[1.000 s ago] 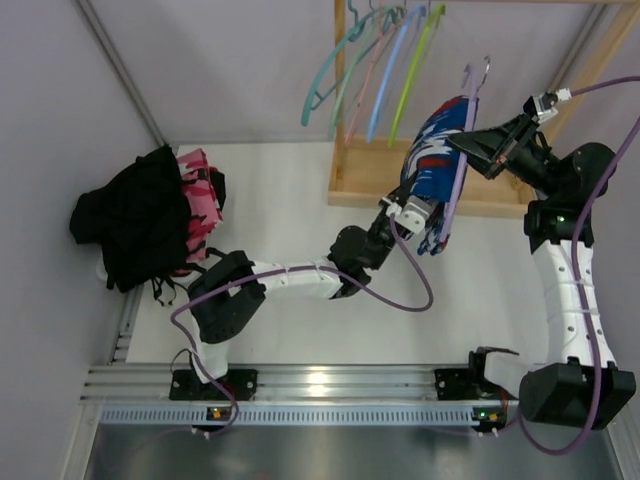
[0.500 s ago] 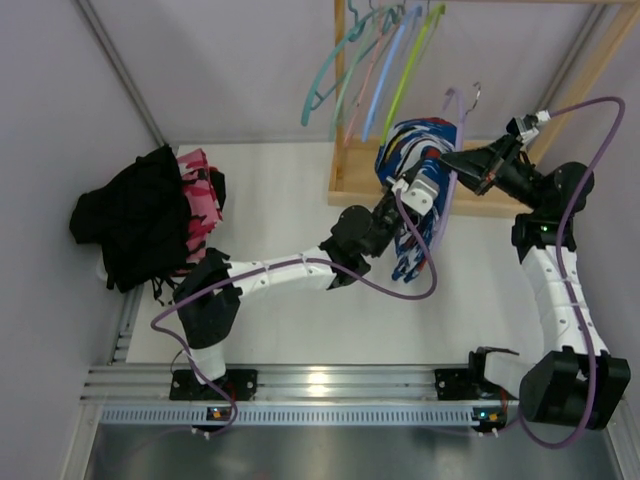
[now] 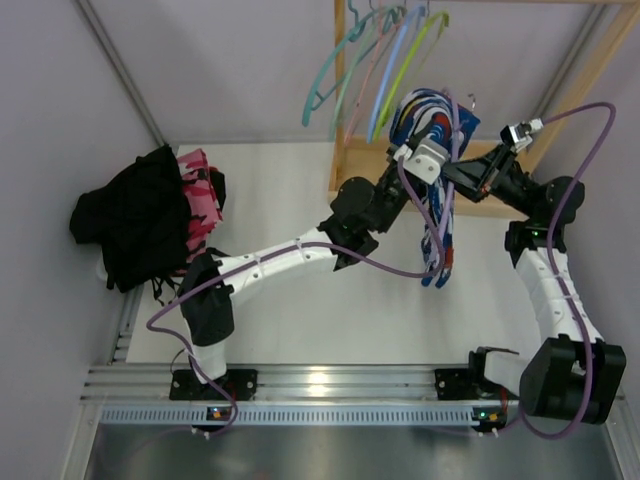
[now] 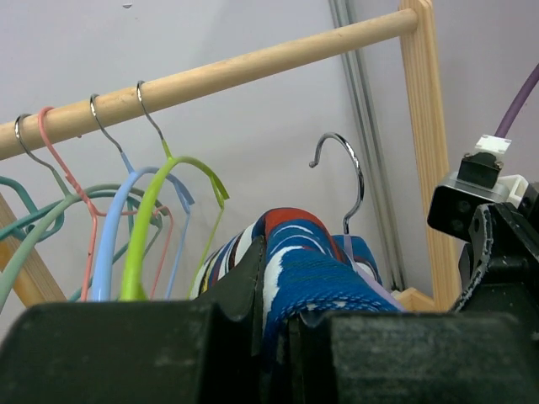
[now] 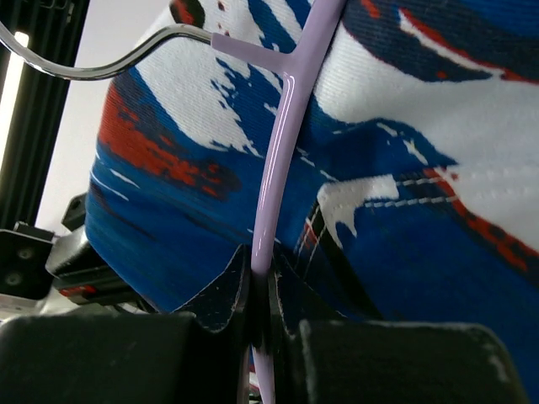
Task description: Remove the trousers from the hanger
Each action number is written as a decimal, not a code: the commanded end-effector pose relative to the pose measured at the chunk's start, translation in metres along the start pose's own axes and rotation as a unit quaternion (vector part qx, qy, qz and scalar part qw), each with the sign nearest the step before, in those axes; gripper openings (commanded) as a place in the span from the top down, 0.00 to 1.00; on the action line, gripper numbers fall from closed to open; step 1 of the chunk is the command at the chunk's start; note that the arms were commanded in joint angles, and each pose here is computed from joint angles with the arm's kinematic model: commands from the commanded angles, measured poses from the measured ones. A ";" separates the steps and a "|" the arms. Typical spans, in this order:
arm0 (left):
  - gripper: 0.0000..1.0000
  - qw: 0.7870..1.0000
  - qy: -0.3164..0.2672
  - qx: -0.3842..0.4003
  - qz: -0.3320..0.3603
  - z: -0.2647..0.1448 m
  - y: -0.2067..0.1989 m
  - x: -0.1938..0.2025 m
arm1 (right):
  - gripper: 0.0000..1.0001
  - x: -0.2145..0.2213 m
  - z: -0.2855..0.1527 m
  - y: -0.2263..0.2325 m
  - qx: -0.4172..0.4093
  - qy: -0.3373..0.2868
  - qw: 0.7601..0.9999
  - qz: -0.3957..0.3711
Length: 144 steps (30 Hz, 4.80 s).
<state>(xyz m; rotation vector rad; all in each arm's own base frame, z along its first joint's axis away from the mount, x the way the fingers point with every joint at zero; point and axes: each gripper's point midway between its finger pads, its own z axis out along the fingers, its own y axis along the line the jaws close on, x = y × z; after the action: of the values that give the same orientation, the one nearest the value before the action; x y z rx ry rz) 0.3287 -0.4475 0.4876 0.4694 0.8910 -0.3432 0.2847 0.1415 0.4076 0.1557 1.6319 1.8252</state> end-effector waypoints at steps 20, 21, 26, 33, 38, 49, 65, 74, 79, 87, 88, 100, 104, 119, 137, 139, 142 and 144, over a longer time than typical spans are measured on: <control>1.00 0.962 -0.226 -0.155 -0.011 0.033 0.153 -0.184 | 1.00 -0.005 -0.040 -0.072 0.000 0.007 1.000 0.011; 1.00 0.961 -0.228 -0.156 -0.009 0.033 0.156 -0.186 | 1.00 -0.002 -0.043 -0.066 -0.017 0.010 1.000 -0.018; 1.00 0.956 -0.250 -0.152 -0.018 0.031 0.161 -0.203 | 1.00 -0.010 -0.048 -0.075 -0.025 0.006 0.999 0.026; 1.00 0.948 -0.276 -0.151 -0.039 0.028 0.171 -0.233 | 1.00 -0.031 -0.049 -0.120 0.082 -0.045 0.995 0.034; 1.00 0.949 -0.273 -0.148 -0.052 0.026 0.174 -0.239 | 1.00 -0.034 -0.048 -0.117 0.096 -0.039 0.995 0.000; 1.00 0.976 -0.152 -0.030 -0.151 -0.009 0.137 -0.193 | 1.00 -0.038 -0.050 -0.121 0.104 -0.045 0.994 -0.005; 1.00 0.993 0.050 -0.078 -0.078 -0.113 0.157 -0.094 | 1.00 -0.045 -0.048 -0.120 0.128 -0.045 0.991 -0.015; 1.00 0.980 0.093 -0.167 -0.053 -0.155 0.225 -0.085 | 1.00 -0.050 -0.044 -0.119 0.129 -0.044 0.991 -0.013; 1.00 0.964 0.095 -0.246 -0.031 -0.176 0.287 -0.096 | 1.00 -0.048 -0.042 -0.114 0.127 -0.042 0.991 -0.018; 1.00 0.926 0.042 -0.373 -0.036 -0.214 0.369 -0.150 | 1.00 -0.049 -0.036 -0.115 0.126 -0.031 0.991 -0.022; 1.00 0.918 0.030 -0.396 -0.023 -0.225 0.382 -0.162 | 1.00 -0.050 -0.034 -0.113 0.125 -0.030 0.991 -0.026; 1.00 0.794 -0.038 -0.587 0.156 -0.349 0.428 -0.282 | 1.00 -0.049 -0.015 -0.108 0.116 -0.005 0.993 -0.028; 1.00 0.748 -0.024 -0.625 0.223 -0.379 0.427 -0.294 | 1.00 -0.047 -0.011 -0.102 0.113 0.001 0.993 -0.031; 1.00 0.662 0.103 -0.637 0.383 -0.420 0.433 -0.240 | 1.00 -0.045 -0.003 -0.102 0.108 0.014 0.994 -0.029; 1.00 0.810 0.153 -0.474 0.309 -0.271 0.536 -0.039 | 1.00 -0.043 -0.005 -0.079 0.101 0.016 0.993 -0.055; 1.00 0.824 0.177 -0.446 0.302 -0.260 0.543 -0.004 | 1.00 -0.044 -0.006 -0.073 0.099 0.013 0.993 -0.062; 1.00 0.822 0.218 -0.441 0.287 -0.257 0.551 0.052 | 1.00 -0.044 -0.007 -0.066 0.096 0.010 0.993 -0.070; 1.00 0.813 0.251 -0.457 0.259 -0.272 0.557 0.095 | 1.00 -0.045 -0.009 -0.064 0.097 0.006 0.993 -0.072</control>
<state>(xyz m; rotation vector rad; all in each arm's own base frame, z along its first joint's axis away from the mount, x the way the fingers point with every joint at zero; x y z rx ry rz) 0.4523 0.1687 0.3605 -0.0781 1.4586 0.8498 0.3513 0.1090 0.3202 0.2665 1.8756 1.6284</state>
